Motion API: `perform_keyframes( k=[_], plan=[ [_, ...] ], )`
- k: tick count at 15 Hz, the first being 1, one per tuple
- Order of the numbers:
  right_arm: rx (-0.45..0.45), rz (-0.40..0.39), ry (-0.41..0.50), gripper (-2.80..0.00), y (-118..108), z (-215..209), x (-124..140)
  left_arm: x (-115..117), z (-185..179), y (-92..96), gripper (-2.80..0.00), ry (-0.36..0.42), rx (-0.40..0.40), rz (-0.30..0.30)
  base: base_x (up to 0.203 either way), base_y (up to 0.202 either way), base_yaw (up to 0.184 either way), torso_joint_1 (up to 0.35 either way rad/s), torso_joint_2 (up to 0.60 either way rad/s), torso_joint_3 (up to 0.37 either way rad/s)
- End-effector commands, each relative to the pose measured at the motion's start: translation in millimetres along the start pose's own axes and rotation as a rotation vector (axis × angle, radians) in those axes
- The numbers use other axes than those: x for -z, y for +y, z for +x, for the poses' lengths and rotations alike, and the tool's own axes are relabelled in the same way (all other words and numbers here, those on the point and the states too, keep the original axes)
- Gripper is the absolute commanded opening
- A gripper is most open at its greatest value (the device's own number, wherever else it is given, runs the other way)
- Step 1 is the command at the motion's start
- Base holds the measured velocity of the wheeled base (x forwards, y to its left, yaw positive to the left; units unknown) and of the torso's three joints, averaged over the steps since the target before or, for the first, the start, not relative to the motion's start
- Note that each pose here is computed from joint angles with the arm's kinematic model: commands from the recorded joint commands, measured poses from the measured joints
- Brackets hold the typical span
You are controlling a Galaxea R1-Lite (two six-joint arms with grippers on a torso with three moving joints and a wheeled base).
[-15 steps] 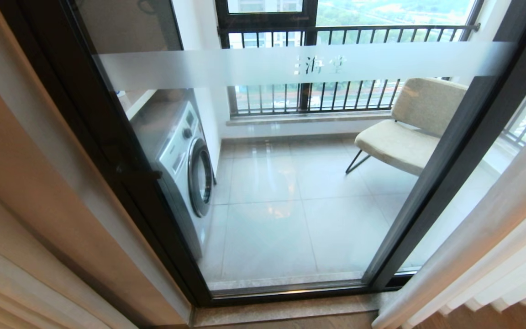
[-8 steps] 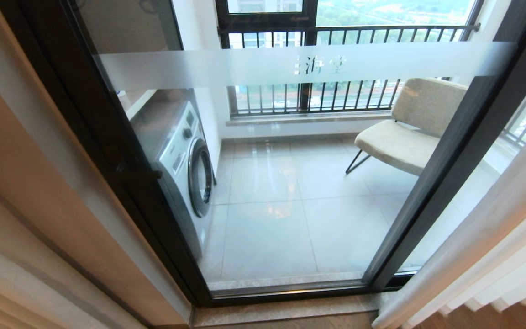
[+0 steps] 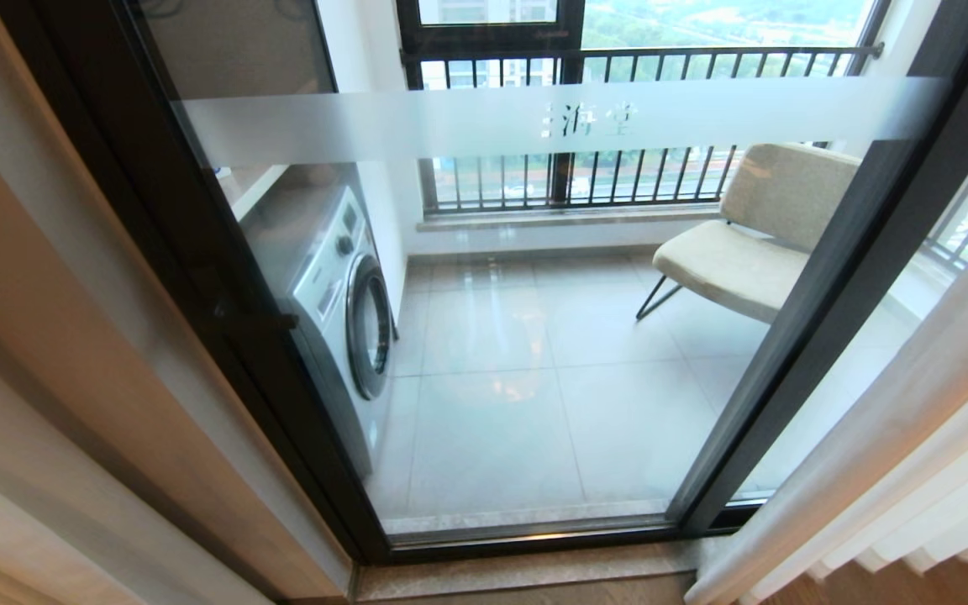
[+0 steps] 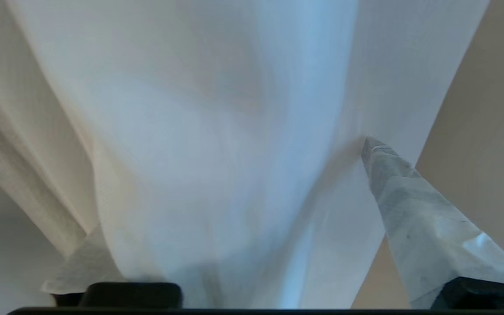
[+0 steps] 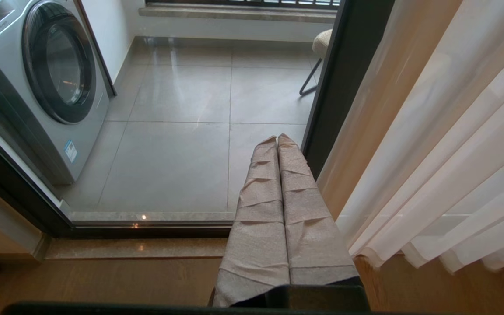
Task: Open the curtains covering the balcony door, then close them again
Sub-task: Pull the inner curtains open on both sides
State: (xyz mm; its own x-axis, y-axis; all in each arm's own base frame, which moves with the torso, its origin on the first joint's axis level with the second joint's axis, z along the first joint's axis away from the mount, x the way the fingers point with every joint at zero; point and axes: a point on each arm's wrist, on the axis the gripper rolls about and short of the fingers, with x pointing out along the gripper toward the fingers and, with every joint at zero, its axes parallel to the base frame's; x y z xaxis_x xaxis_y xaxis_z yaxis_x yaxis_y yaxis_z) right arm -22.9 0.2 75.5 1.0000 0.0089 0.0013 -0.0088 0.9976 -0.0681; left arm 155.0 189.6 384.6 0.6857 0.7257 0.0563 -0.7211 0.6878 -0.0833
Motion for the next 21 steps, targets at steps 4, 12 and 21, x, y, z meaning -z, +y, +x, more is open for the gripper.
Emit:
perform_keyframes(
  k=[4,12,21],
  plan=[
    [-0.001,-0.001,0.001,-2.8,0.0,0.1,0.0,-3.0,-39.9,-3.4,0.0,-0.026,0.003,0.001,0.0,0.0,0.0,0.0,0.0,0.0],
    [-0.001,-0.001,0.001,-2.8,0.0,0.1,0.0,3.9,-67.1,-4.7,0.0,-0.023,-0.002,0.001,0.0,0.0,0.0,0.0,0.0,0.0],
    [0.0,-0.001,0.001,-2.8,0.0,0.1,0.0,12.1,-79.4,-5.3,0.0,-0.009,0.003,0.0,0.0,0.0,0.0,0.0,0.0,0.0]
  ],
)
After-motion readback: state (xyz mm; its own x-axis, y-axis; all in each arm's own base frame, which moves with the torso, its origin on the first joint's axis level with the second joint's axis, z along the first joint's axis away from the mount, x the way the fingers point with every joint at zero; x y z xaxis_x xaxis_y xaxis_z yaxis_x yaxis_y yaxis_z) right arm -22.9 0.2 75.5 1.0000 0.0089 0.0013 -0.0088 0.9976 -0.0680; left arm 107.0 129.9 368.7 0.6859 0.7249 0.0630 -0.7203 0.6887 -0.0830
